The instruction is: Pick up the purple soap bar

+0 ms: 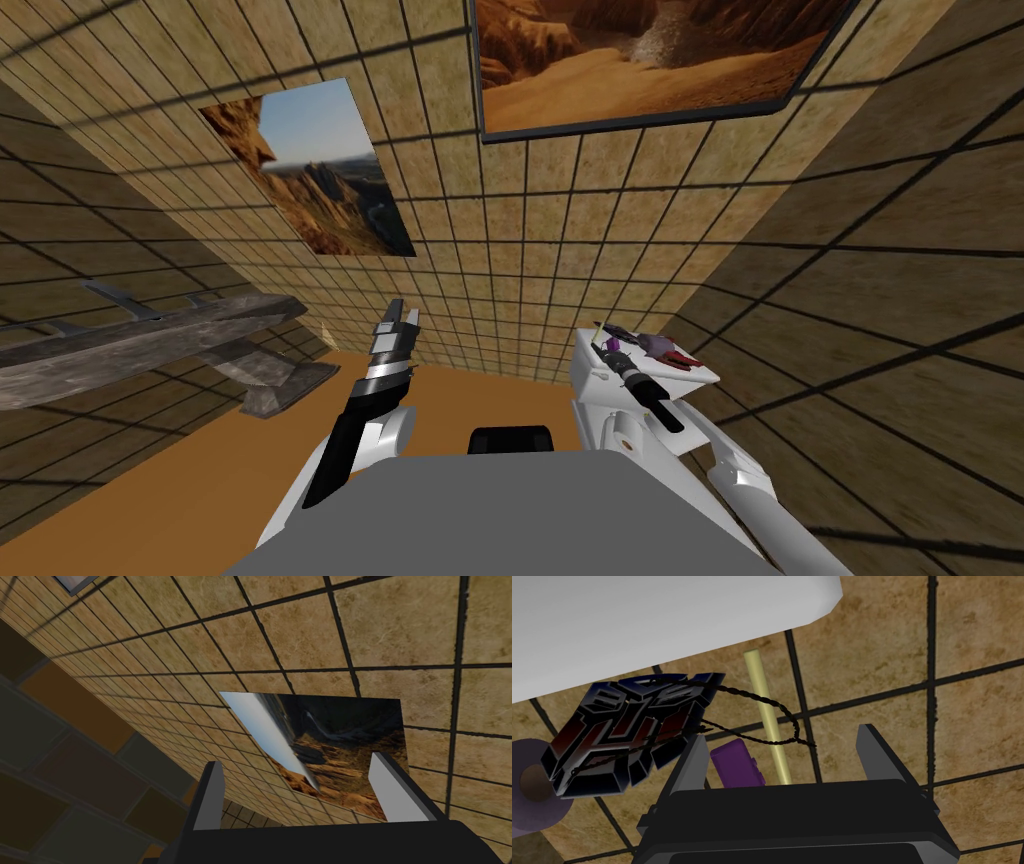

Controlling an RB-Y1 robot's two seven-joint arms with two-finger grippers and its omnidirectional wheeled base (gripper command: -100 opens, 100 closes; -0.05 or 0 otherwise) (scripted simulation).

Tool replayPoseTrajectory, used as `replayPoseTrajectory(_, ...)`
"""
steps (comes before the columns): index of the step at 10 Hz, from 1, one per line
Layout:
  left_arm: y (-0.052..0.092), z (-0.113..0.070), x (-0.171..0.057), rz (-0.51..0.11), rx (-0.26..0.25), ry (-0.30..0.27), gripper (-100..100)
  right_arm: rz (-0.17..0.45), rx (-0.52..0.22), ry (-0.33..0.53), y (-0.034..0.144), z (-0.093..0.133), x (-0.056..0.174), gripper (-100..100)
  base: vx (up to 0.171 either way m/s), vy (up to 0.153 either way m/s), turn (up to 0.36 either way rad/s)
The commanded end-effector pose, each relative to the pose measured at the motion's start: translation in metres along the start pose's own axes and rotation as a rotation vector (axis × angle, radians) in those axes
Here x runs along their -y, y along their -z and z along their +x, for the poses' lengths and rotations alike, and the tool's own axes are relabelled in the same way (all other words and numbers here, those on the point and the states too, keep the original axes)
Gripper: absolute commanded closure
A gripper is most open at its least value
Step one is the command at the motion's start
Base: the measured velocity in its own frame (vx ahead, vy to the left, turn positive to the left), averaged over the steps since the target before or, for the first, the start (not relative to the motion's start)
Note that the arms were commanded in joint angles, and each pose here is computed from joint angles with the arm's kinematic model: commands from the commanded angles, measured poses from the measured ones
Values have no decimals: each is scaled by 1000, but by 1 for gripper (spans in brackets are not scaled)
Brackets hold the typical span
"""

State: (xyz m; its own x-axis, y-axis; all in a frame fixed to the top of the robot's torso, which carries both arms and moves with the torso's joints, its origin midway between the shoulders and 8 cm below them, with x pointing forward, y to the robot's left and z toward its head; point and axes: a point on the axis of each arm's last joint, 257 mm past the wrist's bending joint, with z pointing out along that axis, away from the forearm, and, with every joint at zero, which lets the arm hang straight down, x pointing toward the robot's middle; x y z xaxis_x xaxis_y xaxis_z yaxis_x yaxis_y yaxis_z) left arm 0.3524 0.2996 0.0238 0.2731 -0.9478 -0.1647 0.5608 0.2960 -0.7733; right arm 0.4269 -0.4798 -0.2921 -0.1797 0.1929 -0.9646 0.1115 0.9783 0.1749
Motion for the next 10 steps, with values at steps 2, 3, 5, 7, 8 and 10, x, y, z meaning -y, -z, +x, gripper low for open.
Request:
replayPoseTrajectory(2,0,0,0,0,0,0,0,4,0,-1,-1,0,1,100,-29,-3,7)
replayPoseTrajectory(3,0,0,0,0,0,0,0,7,0,0,0,0,3,100,0,0,0)
replayPoseTrajectory(5,0,0,0,0,0,0,0,6,3,1,-1,-3,3,100,-1,-1,-5)
replayPoseTrajectory(7,0,0,0,0,0,0,0,7,3,3,-1,-3,3,0,0,0,0)
replayPoseTrajectory(8,0,0,0,0,0,0,0,-28,-6,8,8,4,-8,100,88,3,-200)
replayPoseTrajectory(10,0,0,0,-1,0,-1,0,-69,-15,18,19,9,-21,100,160,-5,-287)
